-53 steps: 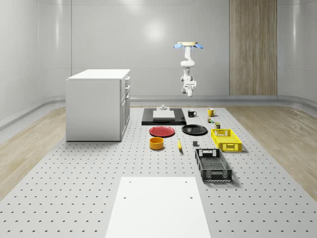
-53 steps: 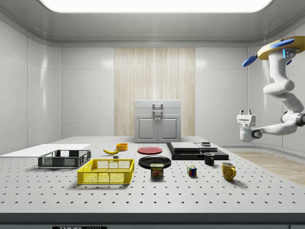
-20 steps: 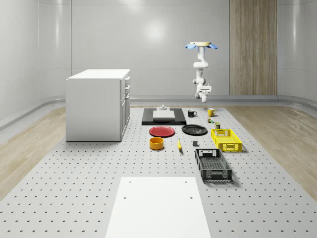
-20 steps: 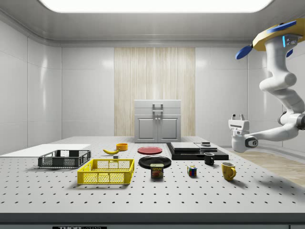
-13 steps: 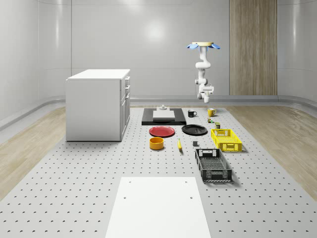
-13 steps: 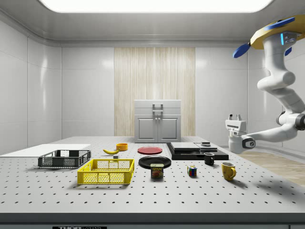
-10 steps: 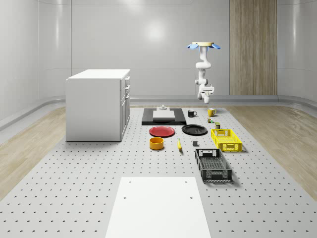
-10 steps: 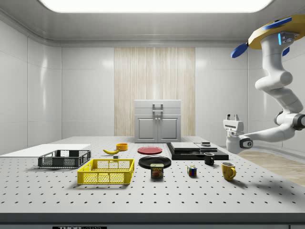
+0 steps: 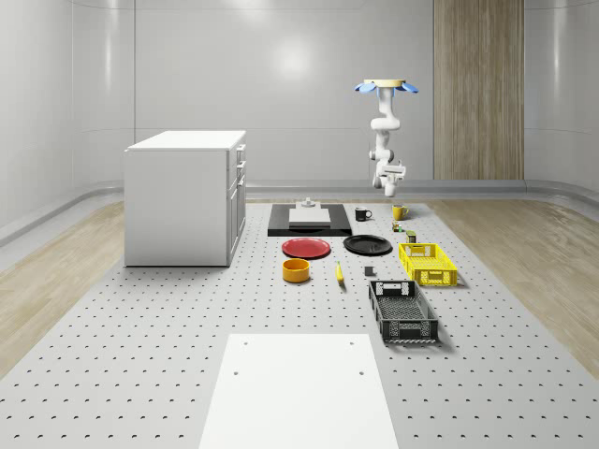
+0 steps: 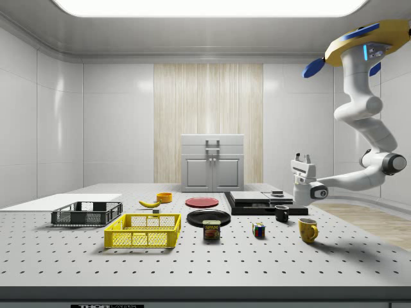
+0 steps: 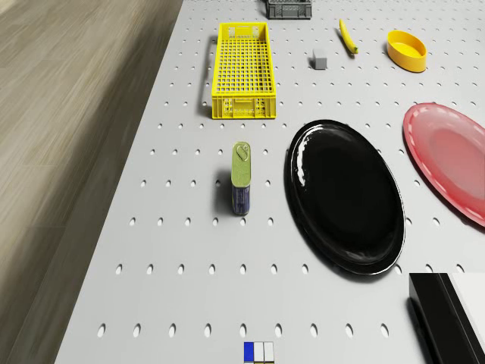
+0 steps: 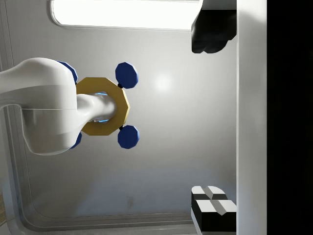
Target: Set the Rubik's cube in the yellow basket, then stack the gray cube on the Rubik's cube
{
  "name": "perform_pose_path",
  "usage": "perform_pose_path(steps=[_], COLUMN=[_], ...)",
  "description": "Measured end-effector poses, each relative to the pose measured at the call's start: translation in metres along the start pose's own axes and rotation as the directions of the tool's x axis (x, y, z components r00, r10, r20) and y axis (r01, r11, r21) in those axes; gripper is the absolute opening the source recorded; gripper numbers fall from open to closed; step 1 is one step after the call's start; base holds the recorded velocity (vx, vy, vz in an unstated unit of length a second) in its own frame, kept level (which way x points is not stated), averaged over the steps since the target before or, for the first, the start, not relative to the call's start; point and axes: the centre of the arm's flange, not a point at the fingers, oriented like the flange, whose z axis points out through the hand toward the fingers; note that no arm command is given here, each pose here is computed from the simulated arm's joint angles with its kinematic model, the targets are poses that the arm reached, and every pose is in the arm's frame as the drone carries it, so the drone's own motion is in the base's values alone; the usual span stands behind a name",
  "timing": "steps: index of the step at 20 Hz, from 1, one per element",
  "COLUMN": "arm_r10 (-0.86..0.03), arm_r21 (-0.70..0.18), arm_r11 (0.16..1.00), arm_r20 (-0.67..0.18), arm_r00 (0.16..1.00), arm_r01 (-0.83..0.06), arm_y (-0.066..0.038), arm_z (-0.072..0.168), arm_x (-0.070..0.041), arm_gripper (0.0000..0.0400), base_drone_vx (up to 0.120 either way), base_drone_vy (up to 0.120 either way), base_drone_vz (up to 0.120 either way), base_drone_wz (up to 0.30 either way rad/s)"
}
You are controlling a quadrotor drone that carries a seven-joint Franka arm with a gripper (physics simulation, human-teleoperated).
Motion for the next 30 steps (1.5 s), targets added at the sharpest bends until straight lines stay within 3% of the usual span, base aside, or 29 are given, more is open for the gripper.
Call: perform_pose_path(steps=[5,10,13,16,19,22,26,30], arm_r10=[-0.010,-0.084,-0.220,-0.450,-0.697,-0.861,-0.955,-0.984], arm_r21=[-0.118,-0.368,-0.572,-0.709,-0.676,-0.528,-0.343,-0.235], arm_r11=[0.993,0.928,0.798,0.571,0.321,0.151,0.051,0.020], arm_r20=[-0.123,-0.372,-0.569,-0.692,-0.643,-0.485,-0.290,-0.175], arm_r00=[0.992,0.924,0.793,0.565,0.318,0.151,0.054,0.022], arm_r01=[-0.004,-0.064,-0.189,-0.413,-0.663,-0.836,-0.938,-0.972], arm_y=[-0.012,-0.036,-0.055,-0.068,-0.063,-0.047,-0.028,-0.017], arm_z=[0.002,0.015,0.041,0.087,0.136,0.169,0.189,0.196], arm_x=[-0.012,-0.037,-0.058,-0.071,-0.067,-0.052,-0.034,-0.023], arm_gripper=[0.0400,0.0400,0.0400,0.0400,0.0400,0.0400,0.0400,0.0400], base_drone_vx=[0.120,0.120,0.120,0.120,0.120,0.120,0.120,0.120], base_drone_vy=[0.000,0.000,0.000,0.000,0.000,0.000,0.000,-0.080], base_drone_vz=[0.000,-0.064,-0.027,-0.120,-0.120,-0.120,-0.120,-0.120], base_drone_wz=[0.000,0.000,0.000,0.000,0.000,0.000,0.000,0.000])
